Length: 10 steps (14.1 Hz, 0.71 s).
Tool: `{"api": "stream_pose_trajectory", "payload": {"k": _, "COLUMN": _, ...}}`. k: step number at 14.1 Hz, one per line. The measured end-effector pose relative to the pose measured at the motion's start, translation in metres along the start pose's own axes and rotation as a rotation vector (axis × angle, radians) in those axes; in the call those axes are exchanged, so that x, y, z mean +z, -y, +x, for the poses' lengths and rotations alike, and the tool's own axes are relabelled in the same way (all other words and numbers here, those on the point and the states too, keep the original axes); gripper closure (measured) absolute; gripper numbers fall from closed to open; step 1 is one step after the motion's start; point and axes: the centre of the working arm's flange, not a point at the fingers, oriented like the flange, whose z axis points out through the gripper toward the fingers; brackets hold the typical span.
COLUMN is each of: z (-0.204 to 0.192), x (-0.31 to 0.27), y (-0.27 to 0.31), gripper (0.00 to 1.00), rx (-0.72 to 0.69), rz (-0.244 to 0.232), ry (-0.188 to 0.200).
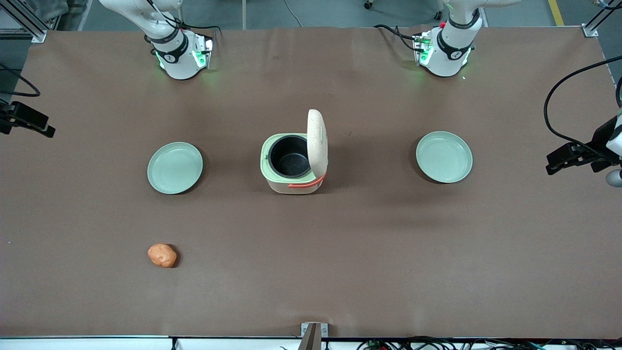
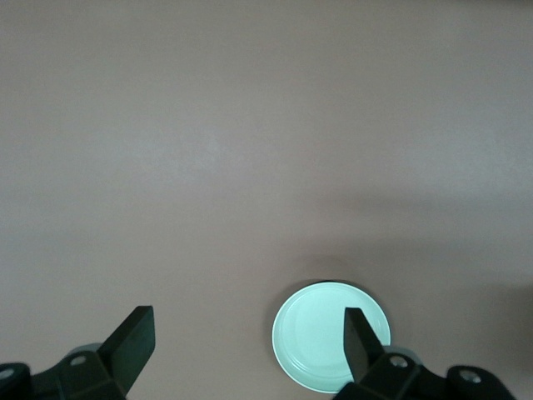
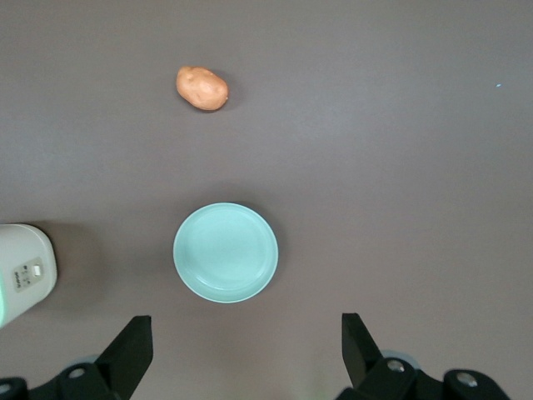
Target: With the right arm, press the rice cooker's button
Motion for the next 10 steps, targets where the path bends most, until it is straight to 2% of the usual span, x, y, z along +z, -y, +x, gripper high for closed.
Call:
{"api": "stream_pose_trajectory", "payload": {"k": 3, "z": -0.003, "x": -0.004, "y": -0.003, "gripper": 0.00, "rx": -0.019, "rz": 0.001, "ry": -0.012}}
{"api": "stream_pose_trajectory", "payload": {"k": 8, "z": -0.013, "x": -0.004, "y": 0.000, "gripper": 0.00, "rx": -0.026, "rz": 0.002, "ry": -0.089}}
{"api": "stream_pose_trajectory", "payload": {"k": 10, "z": -0.021, "x": 0.001, "y": 0.000, "gripper": 0.03, "rx": -0.026, "rz": 0.004, "ry": -0.096}}
